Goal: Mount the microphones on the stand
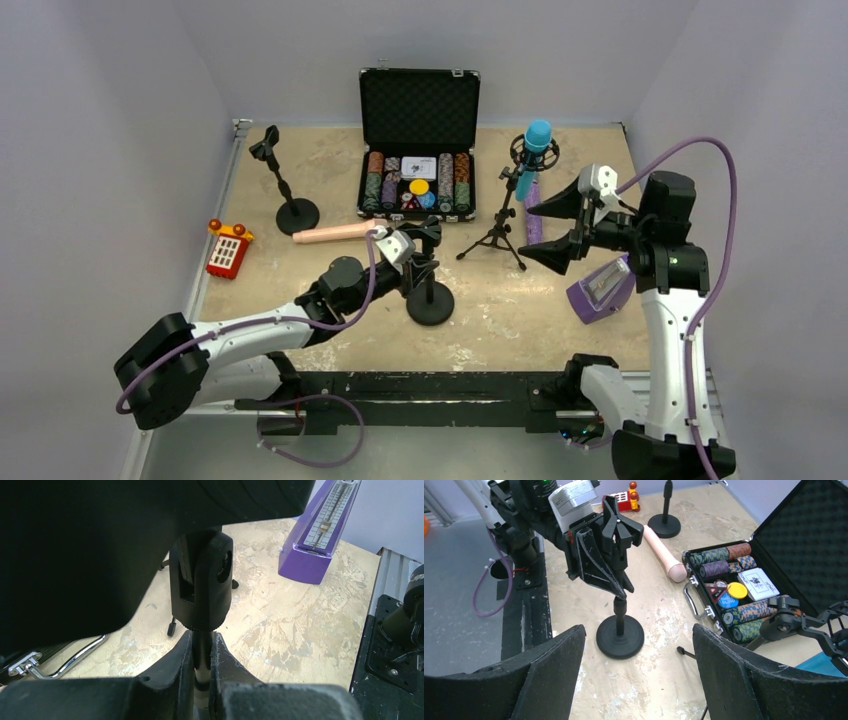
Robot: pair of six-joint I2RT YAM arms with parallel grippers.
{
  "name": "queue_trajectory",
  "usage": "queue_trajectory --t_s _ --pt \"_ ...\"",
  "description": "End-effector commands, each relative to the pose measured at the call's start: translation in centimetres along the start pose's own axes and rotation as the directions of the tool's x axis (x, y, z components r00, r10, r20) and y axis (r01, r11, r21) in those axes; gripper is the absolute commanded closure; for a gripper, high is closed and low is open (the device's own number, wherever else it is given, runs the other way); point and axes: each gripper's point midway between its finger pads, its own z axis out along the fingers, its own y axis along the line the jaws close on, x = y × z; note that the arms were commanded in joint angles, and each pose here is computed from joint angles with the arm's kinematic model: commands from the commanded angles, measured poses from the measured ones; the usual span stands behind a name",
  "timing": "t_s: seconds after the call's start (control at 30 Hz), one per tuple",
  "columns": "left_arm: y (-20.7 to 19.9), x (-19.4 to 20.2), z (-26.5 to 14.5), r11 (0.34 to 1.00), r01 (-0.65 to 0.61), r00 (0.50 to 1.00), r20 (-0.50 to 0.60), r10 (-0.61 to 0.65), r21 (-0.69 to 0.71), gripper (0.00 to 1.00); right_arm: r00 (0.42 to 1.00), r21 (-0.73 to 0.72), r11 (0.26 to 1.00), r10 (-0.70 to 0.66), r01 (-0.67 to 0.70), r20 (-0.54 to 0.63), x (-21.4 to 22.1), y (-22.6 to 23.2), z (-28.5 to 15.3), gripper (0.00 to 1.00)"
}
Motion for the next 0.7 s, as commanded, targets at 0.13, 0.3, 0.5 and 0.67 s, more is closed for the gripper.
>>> queue_trajectory --t_s 0.13,0.3,0.5,0.67 --pt "-0.2 1.3 -0.2 1.000 0.022 0.999 -0.040 -0.022 0.019 0.93 1.000 -0.042 0.999 -0.031 0.031 0.001 0.6 0.7 0.4 0.18" --pt "-0.4 1.5 -0.9 0.999 0.027 0.997 -0.075 -0.025 0.025 0.61 1.000 -0.045 0.999 -0.028 0.028 0.001 0.9 0.7 0.4 0.18" --pt "-0.4 0.4 -2.4 1.000 0.010 0.997 -0.083 -0.009 0.019 0.29 0.999 -0.047 0.998 -0.032 0.032 0.002 1.0 0.8 0.5 0.18" --pt "0.0 -0.5 -4.5 1.000 -0.028 0.995 -0.094 0.027 -0.008 0.18 0.999 -0.050 0.998 -0.039 0.039 0.003 0.9 0.9 0.4 0.18"
